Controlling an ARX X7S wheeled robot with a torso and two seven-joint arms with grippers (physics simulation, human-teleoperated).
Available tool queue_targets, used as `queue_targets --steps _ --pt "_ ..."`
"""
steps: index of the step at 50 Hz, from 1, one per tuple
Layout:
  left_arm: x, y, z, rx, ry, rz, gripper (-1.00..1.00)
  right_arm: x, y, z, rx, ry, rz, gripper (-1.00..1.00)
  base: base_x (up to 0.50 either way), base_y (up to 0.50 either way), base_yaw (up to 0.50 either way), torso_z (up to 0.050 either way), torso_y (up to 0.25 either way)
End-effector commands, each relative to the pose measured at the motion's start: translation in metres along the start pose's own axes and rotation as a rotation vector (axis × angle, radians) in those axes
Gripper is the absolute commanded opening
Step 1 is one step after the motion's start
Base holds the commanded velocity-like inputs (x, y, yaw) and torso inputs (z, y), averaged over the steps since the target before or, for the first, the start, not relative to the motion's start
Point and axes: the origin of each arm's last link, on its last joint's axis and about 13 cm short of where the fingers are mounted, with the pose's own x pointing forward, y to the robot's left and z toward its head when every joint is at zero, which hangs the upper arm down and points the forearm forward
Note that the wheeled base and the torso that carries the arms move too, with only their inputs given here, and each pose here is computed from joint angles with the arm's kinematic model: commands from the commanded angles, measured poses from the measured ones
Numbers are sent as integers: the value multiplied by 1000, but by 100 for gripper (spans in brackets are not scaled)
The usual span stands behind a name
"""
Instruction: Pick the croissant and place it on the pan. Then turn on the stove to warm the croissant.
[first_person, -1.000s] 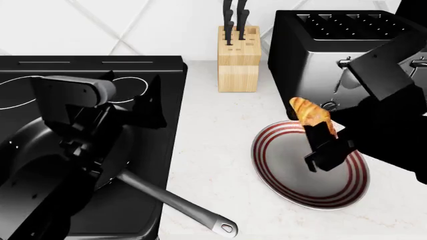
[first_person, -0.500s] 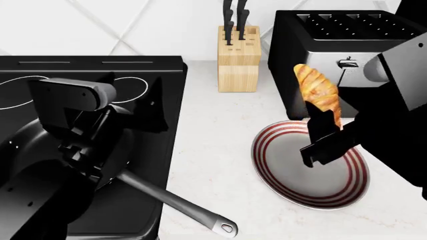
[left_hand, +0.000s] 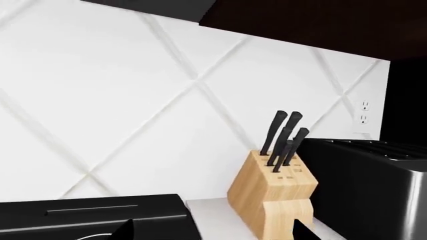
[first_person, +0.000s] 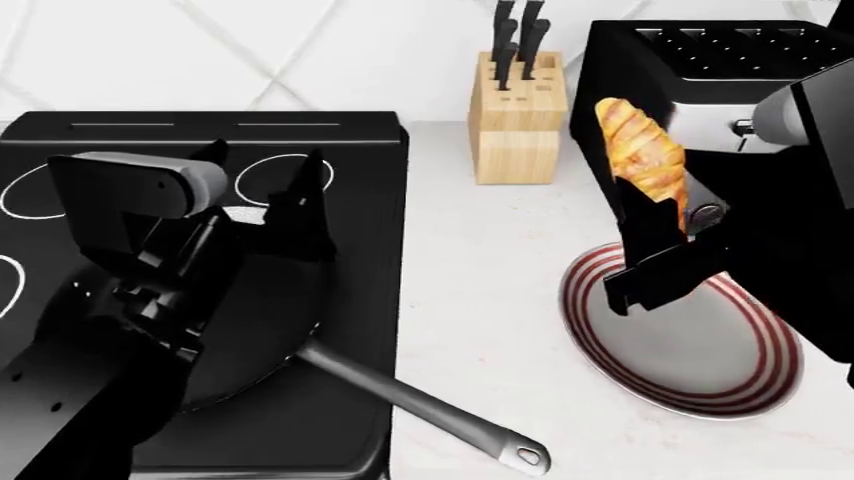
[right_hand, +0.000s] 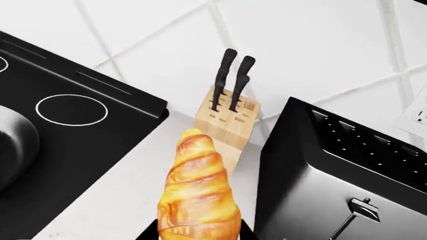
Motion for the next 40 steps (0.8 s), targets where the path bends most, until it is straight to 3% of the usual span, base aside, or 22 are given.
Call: queue_targets --steps 1,40 --pt "-1 1 1 1 -7 6 100 -1 -2 5 -18 -5 8 -100 0 500 0 0 0" --pt "-1 2 1 -9 -11 -2 100 0 1 4 -36 21 23 -100 0 500 0 0 0"
